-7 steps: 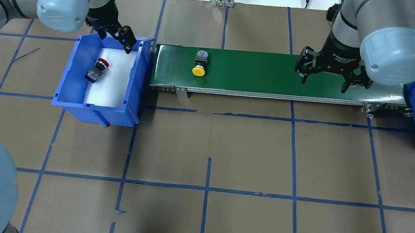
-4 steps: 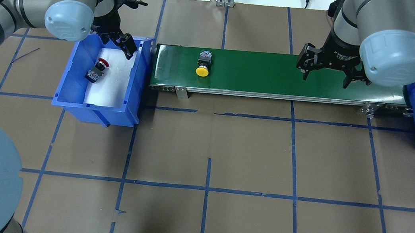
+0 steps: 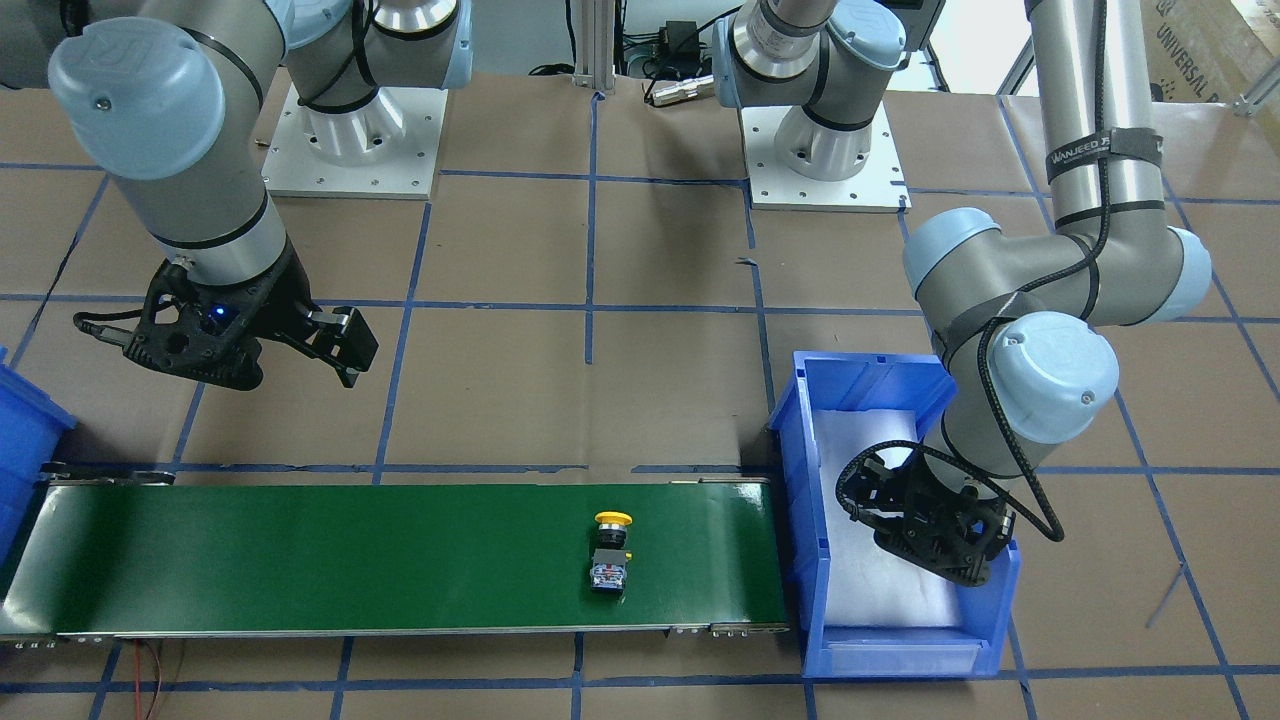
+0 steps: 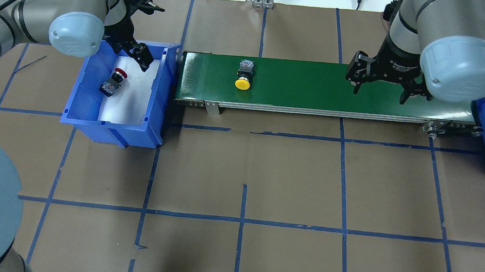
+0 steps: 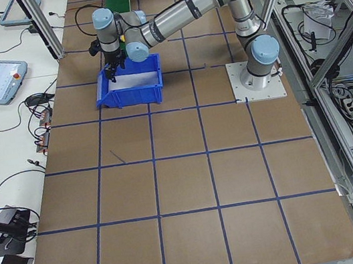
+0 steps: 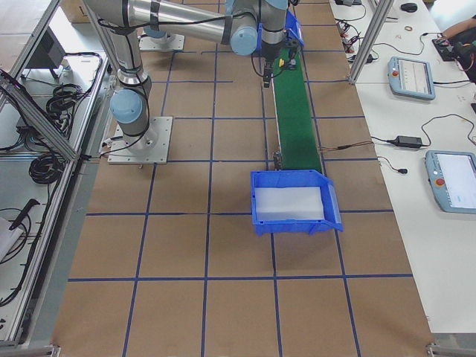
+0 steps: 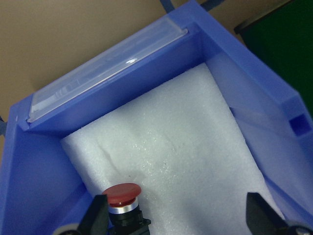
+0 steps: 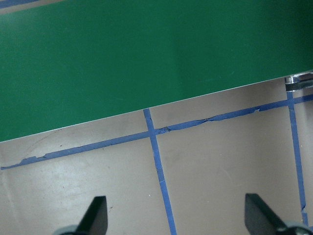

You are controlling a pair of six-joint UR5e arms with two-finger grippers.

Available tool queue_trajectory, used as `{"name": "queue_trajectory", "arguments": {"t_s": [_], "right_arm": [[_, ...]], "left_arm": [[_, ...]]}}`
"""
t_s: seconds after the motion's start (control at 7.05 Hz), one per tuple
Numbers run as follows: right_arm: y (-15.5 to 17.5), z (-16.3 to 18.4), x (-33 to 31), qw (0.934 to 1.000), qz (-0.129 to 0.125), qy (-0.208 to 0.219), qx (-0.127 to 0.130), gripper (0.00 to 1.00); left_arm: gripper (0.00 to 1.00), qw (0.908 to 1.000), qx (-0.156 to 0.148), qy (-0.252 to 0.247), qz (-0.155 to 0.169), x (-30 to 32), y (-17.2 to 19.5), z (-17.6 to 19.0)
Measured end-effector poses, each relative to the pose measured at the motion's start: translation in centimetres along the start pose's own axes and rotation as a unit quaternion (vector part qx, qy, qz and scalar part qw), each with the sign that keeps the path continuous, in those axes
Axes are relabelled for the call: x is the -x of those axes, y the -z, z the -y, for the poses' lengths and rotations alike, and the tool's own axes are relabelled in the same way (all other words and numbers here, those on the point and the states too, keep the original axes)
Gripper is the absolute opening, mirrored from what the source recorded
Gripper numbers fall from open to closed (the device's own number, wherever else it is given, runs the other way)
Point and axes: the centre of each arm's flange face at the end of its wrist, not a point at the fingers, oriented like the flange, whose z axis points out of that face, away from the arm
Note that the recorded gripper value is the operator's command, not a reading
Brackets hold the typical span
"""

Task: Transport two buttons from left to right

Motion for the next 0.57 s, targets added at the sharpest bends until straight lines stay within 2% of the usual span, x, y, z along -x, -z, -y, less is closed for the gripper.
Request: {"name": "queue_trajectory", "arguments": {"t_s": [0.57], "right_arm": [[-0.3,-0.1,0.0,1.0000,0.000,0.000,0.002,1.00]], "left_arm": [[0.98,0.9999,0.010,0.004,0.004,0.4,-3.1,-0.3]]}}
